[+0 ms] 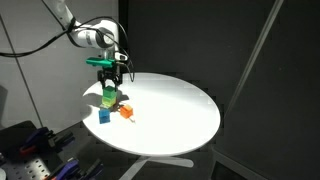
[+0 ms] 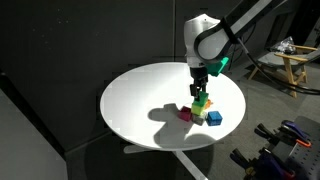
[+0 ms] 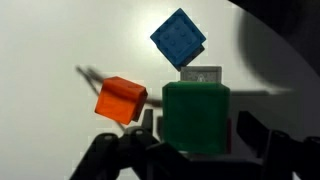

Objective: Put the dark green toy block on top of the orange toy block, then put it back on top of the light green toy block

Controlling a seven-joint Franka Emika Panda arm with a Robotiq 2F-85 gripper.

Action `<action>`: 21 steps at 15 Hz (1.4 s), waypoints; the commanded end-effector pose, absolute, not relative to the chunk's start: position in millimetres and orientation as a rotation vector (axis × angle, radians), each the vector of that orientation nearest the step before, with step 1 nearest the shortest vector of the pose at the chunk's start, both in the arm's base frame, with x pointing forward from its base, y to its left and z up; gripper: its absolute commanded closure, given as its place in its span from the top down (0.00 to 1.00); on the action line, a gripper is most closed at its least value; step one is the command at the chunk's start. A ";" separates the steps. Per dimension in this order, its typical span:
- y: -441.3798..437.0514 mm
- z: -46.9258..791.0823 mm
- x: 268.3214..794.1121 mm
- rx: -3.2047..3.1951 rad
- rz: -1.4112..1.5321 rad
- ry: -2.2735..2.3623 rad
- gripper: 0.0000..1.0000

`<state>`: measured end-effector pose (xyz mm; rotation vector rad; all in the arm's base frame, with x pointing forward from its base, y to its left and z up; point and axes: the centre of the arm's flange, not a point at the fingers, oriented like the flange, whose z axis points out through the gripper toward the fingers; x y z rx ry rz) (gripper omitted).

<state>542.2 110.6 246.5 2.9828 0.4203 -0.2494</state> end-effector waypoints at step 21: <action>88.1 333.5 492.9 3.008 -0.288 0.335 1.00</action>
